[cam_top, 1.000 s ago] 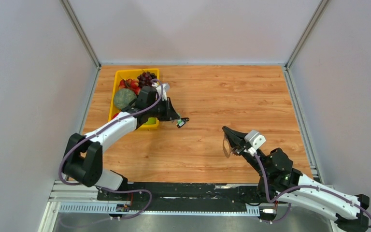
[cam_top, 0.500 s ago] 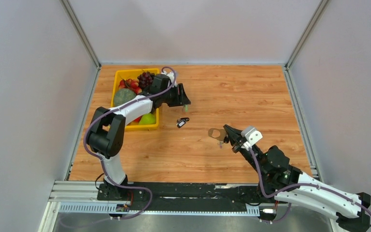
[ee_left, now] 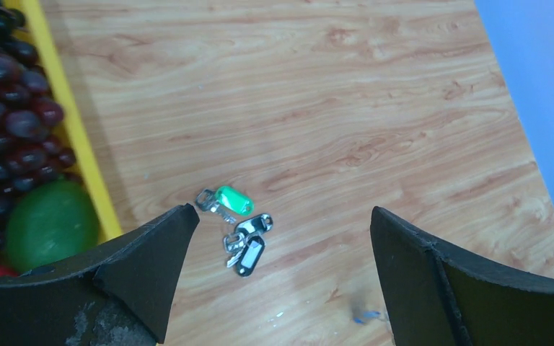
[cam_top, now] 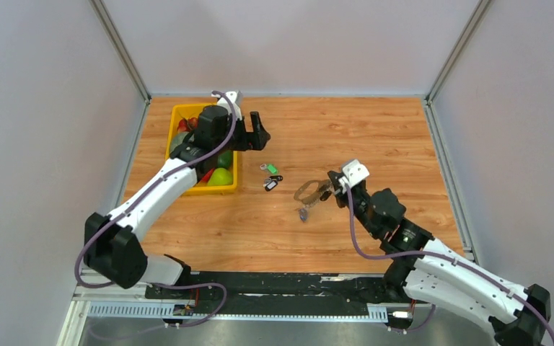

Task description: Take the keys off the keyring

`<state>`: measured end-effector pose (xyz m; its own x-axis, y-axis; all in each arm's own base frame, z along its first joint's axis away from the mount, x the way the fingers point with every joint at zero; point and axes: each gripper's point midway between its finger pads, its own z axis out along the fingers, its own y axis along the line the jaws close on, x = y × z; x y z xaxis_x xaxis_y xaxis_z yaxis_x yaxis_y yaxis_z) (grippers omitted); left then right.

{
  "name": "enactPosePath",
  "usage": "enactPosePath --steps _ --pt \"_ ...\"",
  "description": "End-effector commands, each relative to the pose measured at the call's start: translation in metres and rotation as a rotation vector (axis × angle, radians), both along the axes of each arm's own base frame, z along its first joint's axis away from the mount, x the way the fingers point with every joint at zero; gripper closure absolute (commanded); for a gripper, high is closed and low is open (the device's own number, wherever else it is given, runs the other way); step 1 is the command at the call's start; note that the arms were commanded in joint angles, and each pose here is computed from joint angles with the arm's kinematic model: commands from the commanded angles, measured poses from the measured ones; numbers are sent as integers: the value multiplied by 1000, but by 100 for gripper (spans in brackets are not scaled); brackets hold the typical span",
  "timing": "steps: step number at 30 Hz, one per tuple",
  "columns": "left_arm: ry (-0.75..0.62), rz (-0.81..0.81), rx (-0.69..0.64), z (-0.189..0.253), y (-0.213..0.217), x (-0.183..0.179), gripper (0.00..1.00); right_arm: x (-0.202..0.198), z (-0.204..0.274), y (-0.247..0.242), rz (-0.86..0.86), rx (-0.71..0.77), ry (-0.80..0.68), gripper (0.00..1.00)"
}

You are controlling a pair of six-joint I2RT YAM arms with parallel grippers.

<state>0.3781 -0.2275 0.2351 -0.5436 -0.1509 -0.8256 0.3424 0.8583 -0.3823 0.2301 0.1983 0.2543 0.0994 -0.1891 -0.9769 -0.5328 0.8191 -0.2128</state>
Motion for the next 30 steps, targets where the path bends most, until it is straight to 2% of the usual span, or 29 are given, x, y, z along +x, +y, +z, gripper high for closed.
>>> enactPosePath --steps 1,5,9,13,15,16,17,18,19,20,21,22,26,30 --pt "-6 52 96 5 30 -22 0 35 20 -1 5 117 56 100" --pt "-53 41 140 29 46 -41 0 76 -13 -8 -60 123 177 100" --pt "-119 38 198 39 61 -52 0 114 -37 -20 -137 132 226 99" --pt "-154 1 234 40 65 -61 0 147 -52 -44 -245 122 257 85" --pt "-166 3 258 38 69 -62 0 159 -53 -59 -305 131 255 82" --pt "-179 6 267 39 70 -61 0 164 -53 -67 -344 147 257 77" --pt "-186 20 277 37 74 -61 0 170 -50 -80 -416 180 257 62" --pt "-214 37 270 42 75 -57 0 175 -46 -94 -498 214 257 39" --pt "-218 69 275 36 80 -57 0 178 -40 -107 -587 254 251 21" --pt "-252 108 234 44 81 -52 0 180 -34 -117 -653 284 245 10" --pt "-256 156 222 39 87 -52 0 182 -28 -129 -727 306 234 6" --pt "-281 199 153 49 87 -49 0 183 -20 -137 -790 336 234 1" --pt "-350 300 65 67 100 -53 0 180 12 -143 -802 212 274 0" --pt "-427 415 3 97 121 -63 0 165 73 -151 -787 245 179 0"
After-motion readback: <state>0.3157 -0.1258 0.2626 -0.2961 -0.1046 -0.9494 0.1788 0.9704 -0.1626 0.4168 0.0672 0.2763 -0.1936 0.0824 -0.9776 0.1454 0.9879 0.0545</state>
